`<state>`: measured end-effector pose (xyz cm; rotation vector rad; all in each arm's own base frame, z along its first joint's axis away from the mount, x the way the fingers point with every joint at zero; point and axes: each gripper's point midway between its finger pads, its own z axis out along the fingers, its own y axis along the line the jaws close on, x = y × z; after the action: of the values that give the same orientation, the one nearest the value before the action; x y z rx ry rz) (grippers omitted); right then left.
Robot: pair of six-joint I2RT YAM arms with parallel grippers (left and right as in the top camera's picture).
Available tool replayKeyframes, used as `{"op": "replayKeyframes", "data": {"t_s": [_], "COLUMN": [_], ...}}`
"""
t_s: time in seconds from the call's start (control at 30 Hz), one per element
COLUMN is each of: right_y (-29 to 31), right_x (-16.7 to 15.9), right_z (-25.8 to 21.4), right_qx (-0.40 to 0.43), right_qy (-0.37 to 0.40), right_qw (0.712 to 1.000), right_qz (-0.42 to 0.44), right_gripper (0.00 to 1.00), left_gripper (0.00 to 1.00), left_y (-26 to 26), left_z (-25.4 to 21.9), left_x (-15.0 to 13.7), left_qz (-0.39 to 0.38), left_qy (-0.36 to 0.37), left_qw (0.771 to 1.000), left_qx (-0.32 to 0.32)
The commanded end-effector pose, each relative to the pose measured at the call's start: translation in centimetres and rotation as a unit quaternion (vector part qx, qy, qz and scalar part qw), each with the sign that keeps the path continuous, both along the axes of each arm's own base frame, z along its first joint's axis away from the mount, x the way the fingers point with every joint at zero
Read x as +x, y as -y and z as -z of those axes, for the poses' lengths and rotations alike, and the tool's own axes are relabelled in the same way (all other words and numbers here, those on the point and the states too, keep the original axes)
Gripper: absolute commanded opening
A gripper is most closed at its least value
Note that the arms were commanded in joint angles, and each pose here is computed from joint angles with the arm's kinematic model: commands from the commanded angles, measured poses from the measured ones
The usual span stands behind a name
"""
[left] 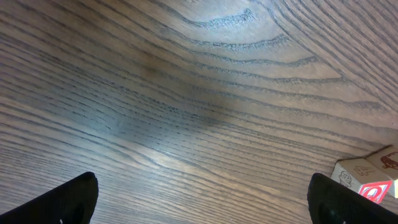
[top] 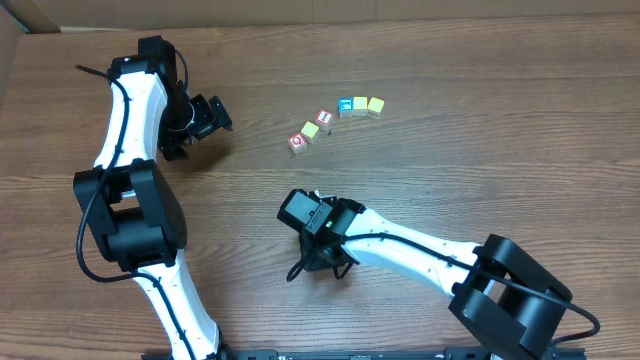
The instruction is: Flip 4 blocks
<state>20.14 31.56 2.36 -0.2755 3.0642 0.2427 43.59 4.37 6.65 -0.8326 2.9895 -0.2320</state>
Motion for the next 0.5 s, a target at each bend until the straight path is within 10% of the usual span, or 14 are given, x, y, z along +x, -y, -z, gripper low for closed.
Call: {"op": "replayKeyframes", "data": {"t_s": [0.0,0.47], "right_y": [0.7,-0.6], "right_x": [1.3,2.0], "right_z": [0.0,-5.9], "right_qx": [-0.002,0.026], "right_qy": [0.009,-0.005], "right_qw": [1.0,0.998], "right_qz": [0.018,-0.054], "right_gripper": [0.04,0.04], "left_gripper": [1.0,1.0], "left_y": [0.2,0.2], "left_z": [-0.2,-0.2], "left_x": [0.1,0.1], "left_qz": [0.004,0.004], "left_qy": [0.002,0.002], "left_qw": [1.0,1.0], "left_qx": [0.004,0.004]}}
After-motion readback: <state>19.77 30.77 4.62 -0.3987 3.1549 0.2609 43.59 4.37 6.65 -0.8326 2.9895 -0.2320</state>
